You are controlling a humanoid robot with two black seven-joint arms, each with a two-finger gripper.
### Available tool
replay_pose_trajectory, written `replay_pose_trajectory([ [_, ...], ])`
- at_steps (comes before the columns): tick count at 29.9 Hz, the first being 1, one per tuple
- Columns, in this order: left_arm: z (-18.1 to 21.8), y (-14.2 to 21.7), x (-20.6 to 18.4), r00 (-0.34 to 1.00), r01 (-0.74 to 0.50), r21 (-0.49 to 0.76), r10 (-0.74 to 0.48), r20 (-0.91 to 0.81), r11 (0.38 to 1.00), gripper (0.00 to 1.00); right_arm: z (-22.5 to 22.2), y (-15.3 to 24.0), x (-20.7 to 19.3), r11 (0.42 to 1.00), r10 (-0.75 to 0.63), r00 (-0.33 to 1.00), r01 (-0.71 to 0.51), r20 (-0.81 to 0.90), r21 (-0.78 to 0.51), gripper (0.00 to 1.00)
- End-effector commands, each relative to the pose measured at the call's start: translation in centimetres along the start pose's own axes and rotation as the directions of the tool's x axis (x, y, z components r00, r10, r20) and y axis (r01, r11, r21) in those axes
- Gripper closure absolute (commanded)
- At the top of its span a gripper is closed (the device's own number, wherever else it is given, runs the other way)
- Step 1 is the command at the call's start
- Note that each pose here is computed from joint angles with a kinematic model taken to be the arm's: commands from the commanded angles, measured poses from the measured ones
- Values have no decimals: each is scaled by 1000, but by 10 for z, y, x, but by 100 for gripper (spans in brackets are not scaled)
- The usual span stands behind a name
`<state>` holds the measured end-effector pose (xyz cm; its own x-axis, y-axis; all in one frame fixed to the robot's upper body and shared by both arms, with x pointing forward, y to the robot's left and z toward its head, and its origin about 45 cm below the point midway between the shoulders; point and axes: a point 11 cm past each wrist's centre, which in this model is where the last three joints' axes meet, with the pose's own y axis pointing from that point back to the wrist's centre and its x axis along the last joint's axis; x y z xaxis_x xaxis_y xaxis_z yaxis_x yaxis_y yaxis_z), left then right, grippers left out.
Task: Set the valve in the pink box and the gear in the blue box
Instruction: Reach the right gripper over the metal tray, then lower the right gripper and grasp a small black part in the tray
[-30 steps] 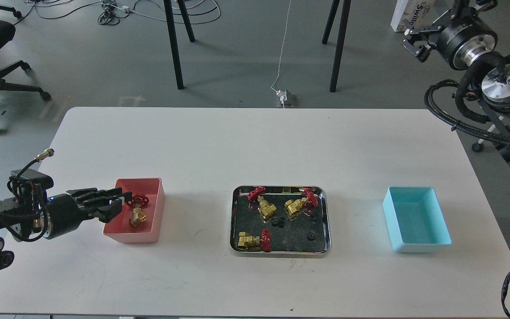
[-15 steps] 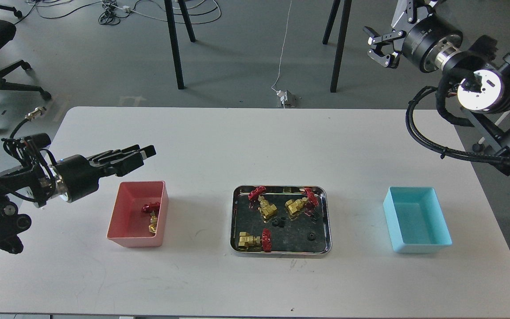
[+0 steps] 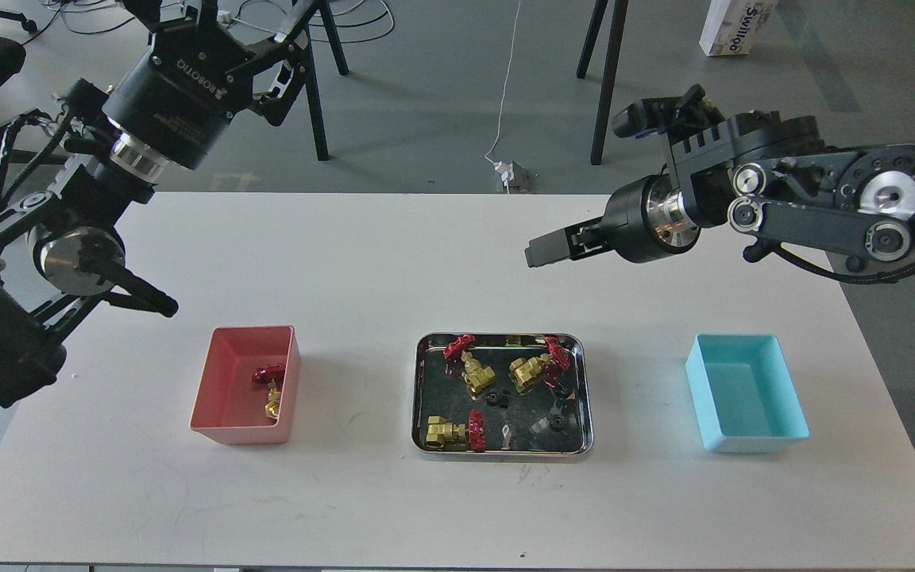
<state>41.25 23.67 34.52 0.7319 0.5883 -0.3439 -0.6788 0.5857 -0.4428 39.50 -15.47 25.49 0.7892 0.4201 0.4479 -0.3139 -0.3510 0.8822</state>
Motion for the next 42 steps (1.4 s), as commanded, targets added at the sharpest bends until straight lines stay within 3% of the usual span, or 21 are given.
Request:
replay_pose_trajectory([
  [1, -20, 10, -1, 998, -25, 7, 25, -58, 1000, 26, -18, -15, -25, 991, -133, 978, 127, -158, -45, 10],
  [4, -34, 17, -2, 995, -41, 18, 42, -91, 999, 25, -36, -39, -44, 975, -223, 937, 208, -269, -83, 24],
  [10, -42, 25, 1, 992, -61, 29, 63, -106, 998, 23, -63, -68, -58, 957, -291, 884, 265, -366, -120, 26],
  [16, -50, 22, -1, 990, -61, 27, 64, -124, 998, 22, -25, -76, -71, 934, -343, 881, 286, -325, -213, 30],
  [42, -60, 29, 6, 987, -91, 48, 96, -125, 995, 18, -24, -94, -98, 928, -364, 910, 337, -200, -158, 34],
])
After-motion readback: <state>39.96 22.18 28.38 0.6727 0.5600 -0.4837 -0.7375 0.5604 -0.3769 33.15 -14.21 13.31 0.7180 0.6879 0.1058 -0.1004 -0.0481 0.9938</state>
